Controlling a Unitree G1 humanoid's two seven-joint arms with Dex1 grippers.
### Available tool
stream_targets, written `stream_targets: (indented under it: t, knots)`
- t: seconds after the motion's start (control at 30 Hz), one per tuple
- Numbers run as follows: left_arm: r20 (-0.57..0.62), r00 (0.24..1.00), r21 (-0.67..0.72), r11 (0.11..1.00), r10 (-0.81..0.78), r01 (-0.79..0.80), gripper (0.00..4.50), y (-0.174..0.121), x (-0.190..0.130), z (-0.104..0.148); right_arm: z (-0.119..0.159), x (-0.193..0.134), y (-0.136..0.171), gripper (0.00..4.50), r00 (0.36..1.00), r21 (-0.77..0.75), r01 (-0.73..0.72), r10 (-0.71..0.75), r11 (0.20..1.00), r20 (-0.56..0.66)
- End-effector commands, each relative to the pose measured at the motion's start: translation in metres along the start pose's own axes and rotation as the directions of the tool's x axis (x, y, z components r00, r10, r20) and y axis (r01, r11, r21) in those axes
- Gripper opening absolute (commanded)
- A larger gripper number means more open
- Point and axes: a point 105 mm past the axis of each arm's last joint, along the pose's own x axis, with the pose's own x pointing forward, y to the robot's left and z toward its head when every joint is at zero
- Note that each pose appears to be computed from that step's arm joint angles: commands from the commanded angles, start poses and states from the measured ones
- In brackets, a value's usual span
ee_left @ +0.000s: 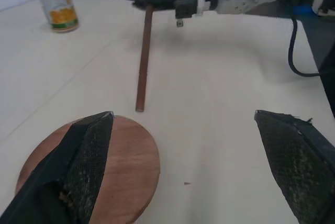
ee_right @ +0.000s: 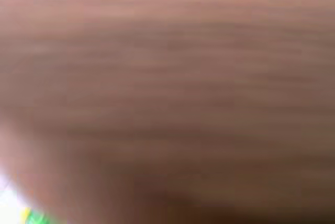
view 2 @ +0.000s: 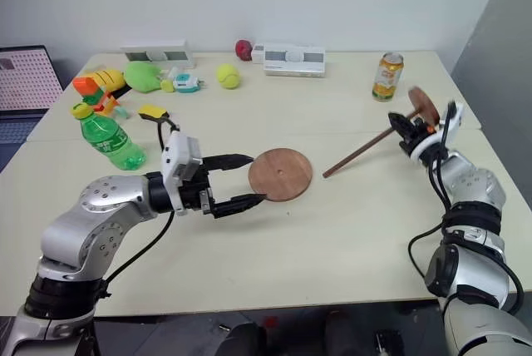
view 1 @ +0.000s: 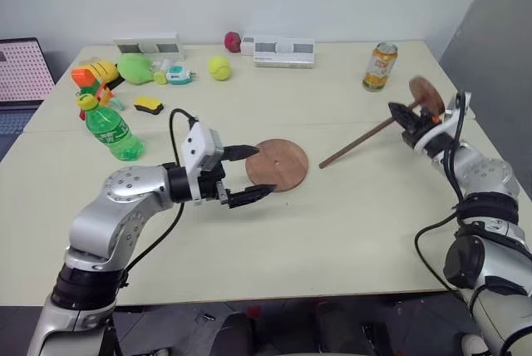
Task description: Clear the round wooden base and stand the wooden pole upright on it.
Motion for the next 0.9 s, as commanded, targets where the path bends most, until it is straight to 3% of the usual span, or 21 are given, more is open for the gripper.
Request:
stream_targets:
  t: [0.03,0.13,0.27,0.5,0.9]
  knots:
    - [0.067,0.989,0.002,0.992,0.129,-0.129,4.5,-0.017,-0.017,-0.003,0.009,0.019,0.095,0.34,0.984,-0.222,-0.173,0.177,0.96,-0.003]
    - [0.06,0.961,-0.039,0.963,0.27,-0.268,4.5,-0.019,-0.025,-0.019,-0.018,0.037,0.135,0.34,0.978,-0.355,-0.209,0.195,0.911,-0.076]
    - [0.038,0.944,-0.057,0.944,0.328,-0.325,4.5,-0.026,-0.026,-0.034,-0.042,0.053,0.156,0.34,0.966,-0.397,-0.256,0.226,0.881,-0.122]
    - [0.033,0.933,-0.06,0.933,0.358,-0.355,4.5,-0.034,-0.023,-0.042,-0.069,0.068,0.124,0.34,0.972,-0.494,-0.219,0.144,0.841,-0.186]
    - [0.042,0.922,-0.072,0.921,0.385,-0.382,4.5,-0.028,-0.027,-0.038,-0.056,0.058,0.111,0.34,0.968,-0.55,-0.214,0.098,0.807,-0.232]
